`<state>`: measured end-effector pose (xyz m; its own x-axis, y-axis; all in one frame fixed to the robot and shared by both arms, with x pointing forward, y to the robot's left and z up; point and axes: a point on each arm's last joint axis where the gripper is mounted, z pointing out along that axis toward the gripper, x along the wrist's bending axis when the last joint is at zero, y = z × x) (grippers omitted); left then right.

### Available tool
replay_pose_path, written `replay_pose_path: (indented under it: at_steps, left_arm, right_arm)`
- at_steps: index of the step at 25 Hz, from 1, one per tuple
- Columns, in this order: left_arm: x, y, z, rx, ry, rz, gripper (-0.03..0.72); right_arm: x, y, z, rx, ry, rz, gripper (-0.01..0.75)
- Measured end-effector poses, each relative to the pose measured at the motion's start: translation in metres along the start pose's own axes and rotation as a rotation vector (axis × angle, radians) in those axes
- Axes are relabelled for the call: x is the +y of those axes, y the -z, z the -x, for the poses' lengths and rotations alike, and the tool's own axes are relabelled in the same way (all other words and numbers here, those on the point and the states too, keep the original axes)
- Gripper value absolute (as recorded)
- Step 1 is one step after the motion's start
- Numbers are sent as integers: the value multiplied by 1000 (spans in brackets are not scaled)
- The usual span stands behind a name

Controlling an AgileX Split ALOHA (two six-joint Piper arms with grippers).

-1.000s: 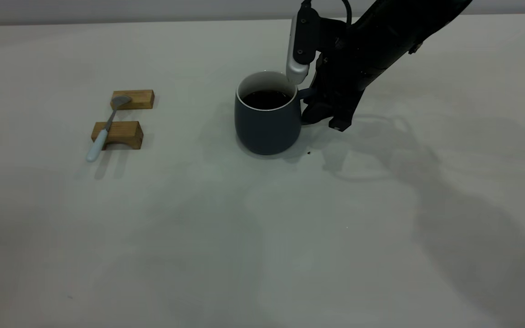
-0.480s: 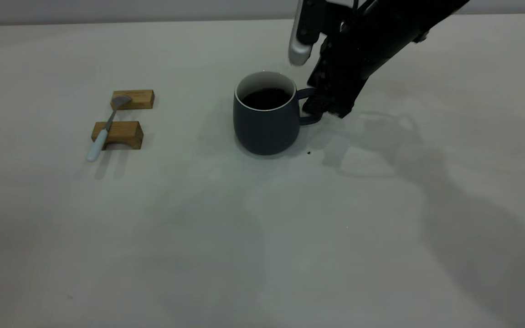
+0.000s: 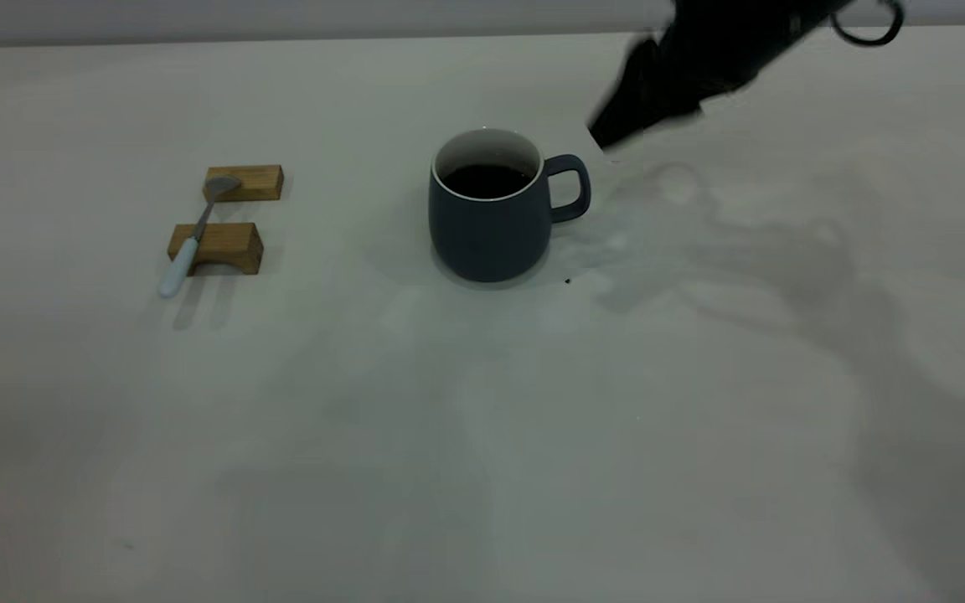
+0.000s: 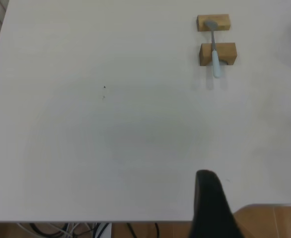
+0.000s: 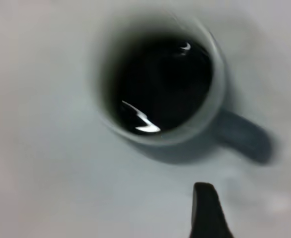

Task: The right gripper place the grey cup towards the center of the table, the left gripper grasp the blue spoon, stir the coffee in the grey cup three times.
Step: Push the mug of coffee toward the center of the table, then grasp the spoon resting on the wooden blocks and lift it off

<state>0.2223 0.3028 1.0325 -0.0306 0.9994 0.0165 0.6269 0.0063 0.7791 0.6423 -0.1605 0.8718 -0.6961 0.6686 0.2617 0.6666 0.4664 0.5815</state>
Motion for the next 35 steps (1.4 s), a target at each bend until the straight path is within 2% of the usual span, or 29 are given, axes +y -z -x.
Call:
replay_pose_path:
  at_steps: [2,4,6,9,12,17,22,25,30,35]
  left_arm:
    - [0,0,0,0,0,0,519]
    - [0,0,0,0,0,0,519]
    - [0,0,0,0,0,0,519]
    - [0,0,0,0,0,0,519]
    - [0,0,0,0,0,0,519]
    - [0,0,0,0,0,0,519]
    - [0,0,0,0,0,0,519]
    - [0,0,0,0,0,0,519]
    - [0,0,0,0,0,0,519]
    - [0,0,0,0,0,0,519]
  right_arm:
    - [7,25,-13,74,-180,-35,510]
    - [8,55,-25,87,-330,-129,510]
    - [-3,84,-28,-4,-401,-236,510]
    - [-26,133,-30,-196,-488,-294,510]
    - [-54,188,-40,-362,-558,-246,510]
    - [-94,261,-90,-563,-581,-60,510]
    - [-143,291,-141,-632,-612,-53,510]
    - [-174,300,-168,-684,-598,-8,510]
    - [-206,307,-188,-785,-584,91,510]
    - [-216,306,-195,-784,-542,144,510]
